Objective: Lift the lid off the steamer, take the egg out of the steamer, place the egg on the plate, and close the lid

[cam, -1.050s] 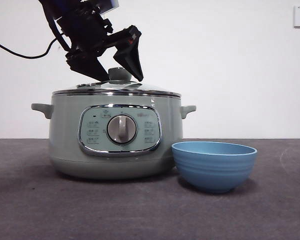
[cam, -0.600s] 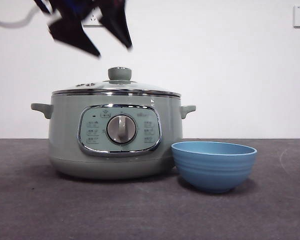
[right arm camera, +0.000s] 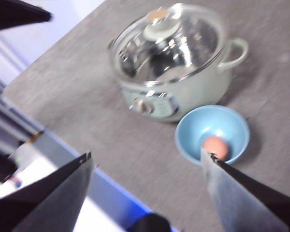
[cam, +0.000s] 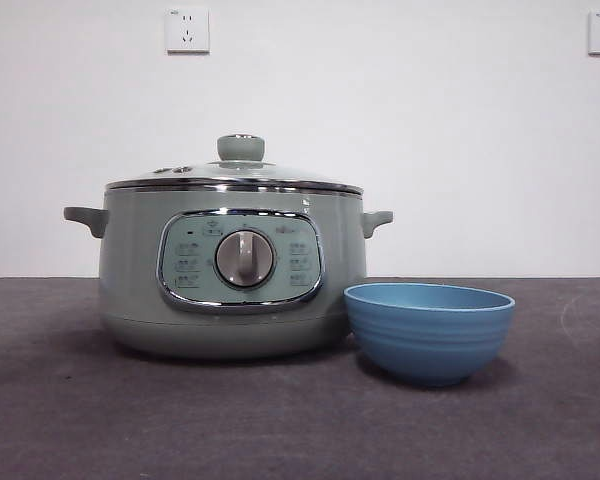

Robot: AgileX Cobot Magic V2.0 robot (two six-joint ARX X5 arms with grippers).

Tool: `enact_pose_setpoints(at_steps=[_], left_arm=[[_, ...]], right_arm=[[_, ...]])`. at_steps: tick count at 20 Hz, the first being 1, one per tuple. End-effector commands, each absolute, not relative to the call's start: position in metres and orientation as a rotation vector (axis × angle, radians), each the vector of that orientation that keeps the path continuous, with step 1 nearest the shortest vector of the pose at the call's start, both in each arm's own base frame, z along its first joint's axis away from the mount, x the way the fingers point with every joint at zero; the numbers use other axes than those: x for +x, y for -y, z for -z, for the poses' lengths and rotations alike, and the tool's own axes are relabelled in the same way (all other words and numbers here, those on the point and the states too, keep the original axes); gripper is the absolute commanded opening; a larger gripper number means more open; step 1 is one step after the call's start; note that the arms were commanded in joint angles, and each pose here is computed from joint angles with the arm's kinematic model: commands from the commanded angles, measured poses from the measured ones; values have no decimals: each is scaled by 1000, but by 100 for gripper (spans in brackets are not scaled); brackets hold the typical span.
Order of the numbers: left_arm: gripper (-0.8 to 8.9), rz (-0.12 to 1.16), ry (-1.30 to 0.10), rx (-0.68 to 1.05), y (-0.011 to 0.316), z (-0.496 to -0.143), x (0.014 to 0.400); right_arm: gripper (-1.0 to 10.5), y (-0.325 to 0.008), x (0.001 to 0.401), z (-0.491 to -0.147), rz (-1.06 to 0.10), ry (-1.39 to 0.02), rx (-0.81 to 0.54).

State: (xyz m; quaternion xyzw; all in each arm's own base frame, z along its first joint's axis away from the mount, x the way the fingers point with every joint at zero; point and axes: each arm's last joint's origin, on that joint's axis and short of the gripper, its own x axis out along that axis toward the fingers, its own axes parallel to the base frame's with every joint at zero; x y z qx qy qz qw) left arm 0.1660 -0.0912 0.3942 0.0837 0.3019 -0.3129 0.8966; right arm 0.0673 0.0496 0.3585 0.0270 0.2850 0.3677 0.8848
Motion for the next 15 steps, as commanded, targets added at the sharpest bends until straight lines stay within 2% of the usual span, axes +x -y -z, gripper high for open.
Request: enact_pose_setpoints(at_steps=[1, 10, 11, 12, 14, 15], left_arm=[[470, 687, -663, 157, 81, -395, 144], [457, 748, -685, 137, 65, -399, 109], [415, 757, -693, 134, 65, -399, 108], [328, 764, -704, 132, 65, -398, 107], [111, 764, -723, 133, 64, -397, 106], [-4, 763, -731, 134, 64, -396, 106]], right_arm=[[382, -50, 65, -358, -825, -614, 72], [377, -50, 64, -357, -843, -630, 76], [373, -50, 64, -357, -843, -630, 76], [360, -50, 64, -357, -843, -631, 76], [205, -50, 64, -357, -843, -634, 76], [84, -50, 64, -357, -842, -637, 76]])
